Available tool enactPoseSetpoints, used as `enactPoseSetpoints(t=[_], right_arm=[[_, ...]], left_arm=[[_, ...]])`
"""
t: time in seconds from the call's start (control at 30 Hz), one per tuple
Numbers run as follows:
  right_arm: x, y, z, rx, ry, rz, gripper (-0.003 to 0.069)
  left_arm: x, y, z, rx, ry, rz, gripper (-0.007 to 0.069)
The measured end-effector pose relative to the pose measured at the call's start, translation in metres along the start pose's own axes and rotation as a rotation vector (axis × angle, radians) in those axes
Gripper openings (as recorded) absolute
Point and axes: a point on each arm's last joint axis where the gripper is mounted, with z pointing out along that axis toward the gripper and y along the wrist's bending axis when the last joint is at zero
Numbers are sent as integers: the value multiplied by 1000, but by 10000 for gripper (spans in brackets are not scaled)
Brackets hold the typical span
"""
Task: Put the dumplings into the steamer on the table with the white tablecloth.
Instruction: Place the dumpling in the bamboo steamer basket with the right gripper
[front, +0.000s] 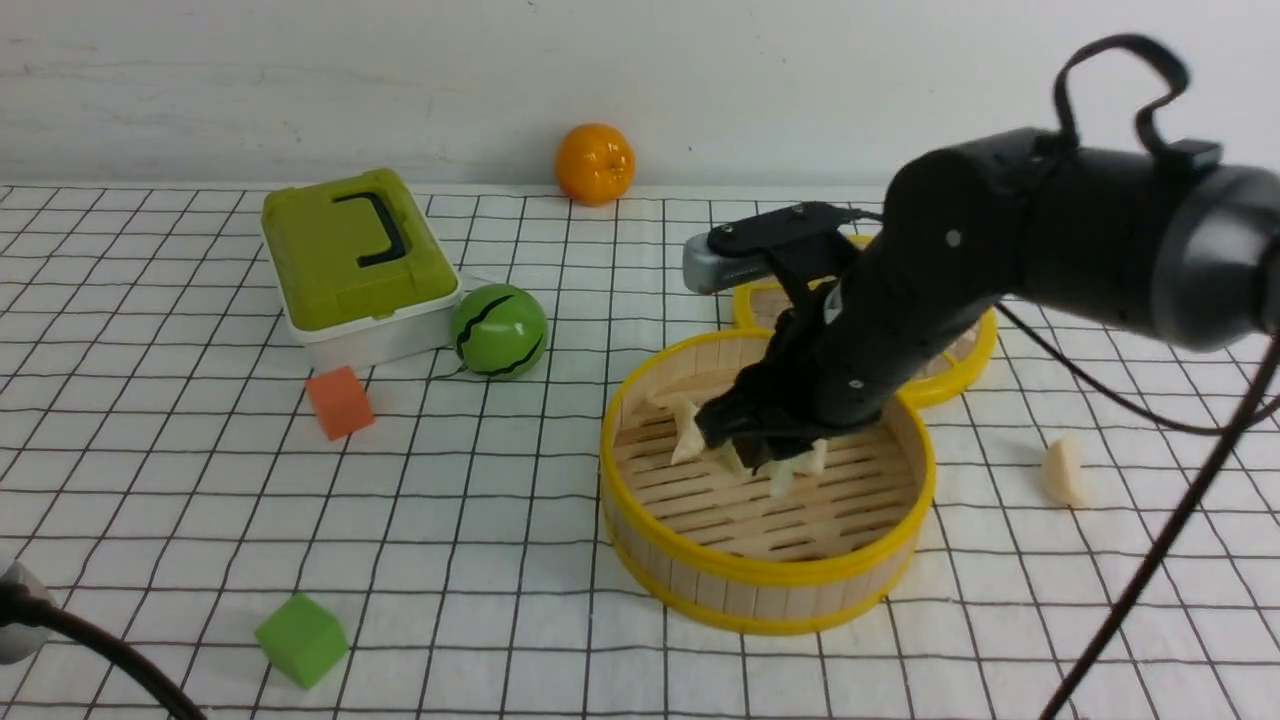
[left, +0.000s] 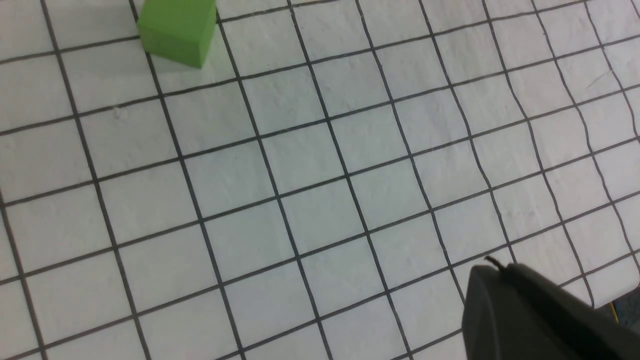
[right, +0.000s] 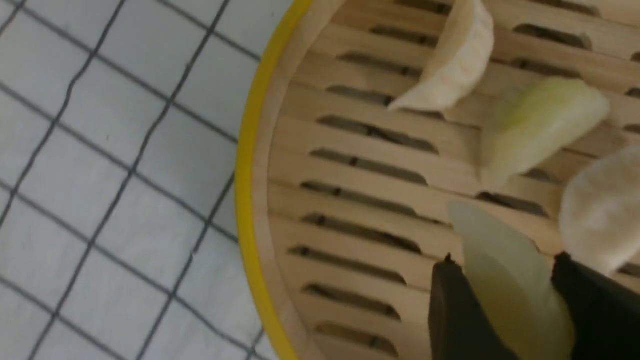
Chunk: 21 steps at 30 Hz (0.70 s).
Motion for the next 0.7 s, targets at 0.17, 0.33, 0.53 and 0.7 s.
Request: enactPoseSetpoints(t=[0.17,0.33,0.53,0.7], right_arm=[[3,3,26,2,17,53,237],[10,1,48,12,58,104,251],[10,0,49,14,62,142,405],[9,2,41,21,127,140,475]], left_arm=[[0,0,0,-2,4,0,-12],[1,0,0,-4,10,0,-11],[1,0,0,-4,10,0,-4],[1,0,0,-5,11,0,-1]])
